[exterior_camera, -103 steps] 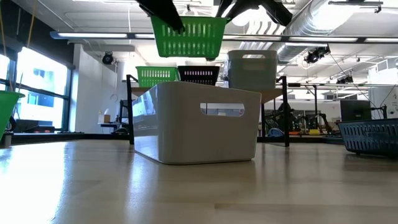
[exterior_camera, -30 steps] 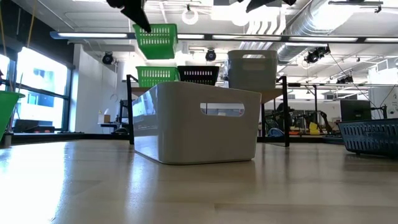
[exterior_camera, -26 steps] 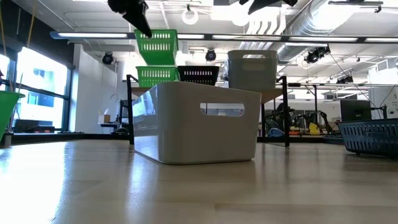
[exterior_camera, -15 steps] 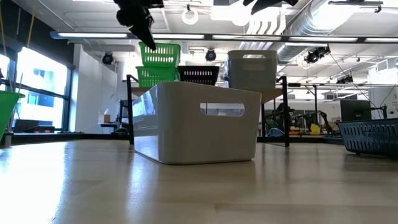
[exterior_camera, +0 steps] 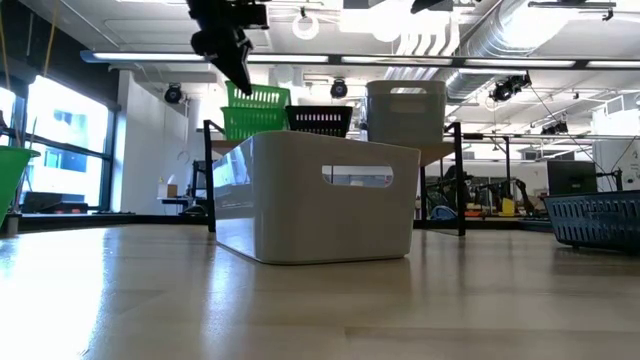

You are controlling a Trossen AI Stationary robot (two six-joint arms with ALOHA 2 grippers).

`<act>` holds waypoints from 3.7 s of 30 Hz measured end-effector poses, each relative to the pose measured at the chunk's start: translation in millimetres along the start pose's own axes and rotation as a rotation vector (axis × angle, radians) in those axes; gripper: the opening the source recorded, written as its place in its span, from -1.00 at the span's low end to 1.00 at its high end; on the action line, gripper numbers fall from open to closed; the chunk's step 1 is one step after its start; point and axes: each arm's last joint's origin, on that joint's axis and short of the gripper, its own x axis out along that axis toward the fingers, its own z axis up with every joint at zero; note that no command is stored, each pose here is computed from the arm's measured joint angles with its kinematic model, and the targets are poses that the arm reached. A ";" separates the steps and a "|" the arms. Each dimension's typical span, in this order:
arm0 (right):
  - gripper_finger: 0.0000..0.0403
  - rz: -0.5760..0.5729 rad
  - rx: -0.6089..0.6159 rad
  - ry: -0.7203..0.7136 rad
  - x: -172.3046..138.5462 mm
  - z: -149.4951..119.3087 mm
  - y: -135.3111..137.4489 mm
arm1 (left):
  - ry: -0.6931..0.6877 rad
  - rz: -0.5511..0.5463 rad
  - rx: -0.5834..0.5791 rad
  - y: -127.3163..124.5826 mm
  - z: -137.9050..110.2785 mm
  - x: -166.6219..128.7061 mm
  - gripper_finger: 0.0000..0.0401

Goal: Stack baskets on shelf by color
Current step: Stack the top green bin on top of the green bin on the shelf, then stack the black bin on top of the black bins on the shelf

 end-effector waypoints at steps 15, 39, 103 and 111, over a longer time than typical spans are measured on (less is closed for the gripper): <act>-0.25 0.053 -0.018 0.031 -1.7 -1.2 0.5 | 0.026 -0.017 0.015 -0.8 2.2 10.8 -0.73; -0.25 0.106 0.002 0.063 -1.7 -2.1 2.1 | 0.054 -0.007 -0.026 0.6 -2.0 -2.7 -0.57; -0.25 0.126 -0.279 0.858 -5.9 -247.8 36.8 | -0.307 -0.257 -0.134 -72.4 17.1 -100.7 -0.57; -0.25 0.132 -0.352 0.886 -1.0 -257.8 30.1 | -0.303 -0.257 -0.133 -72.9 17.8 -99.4 -0.57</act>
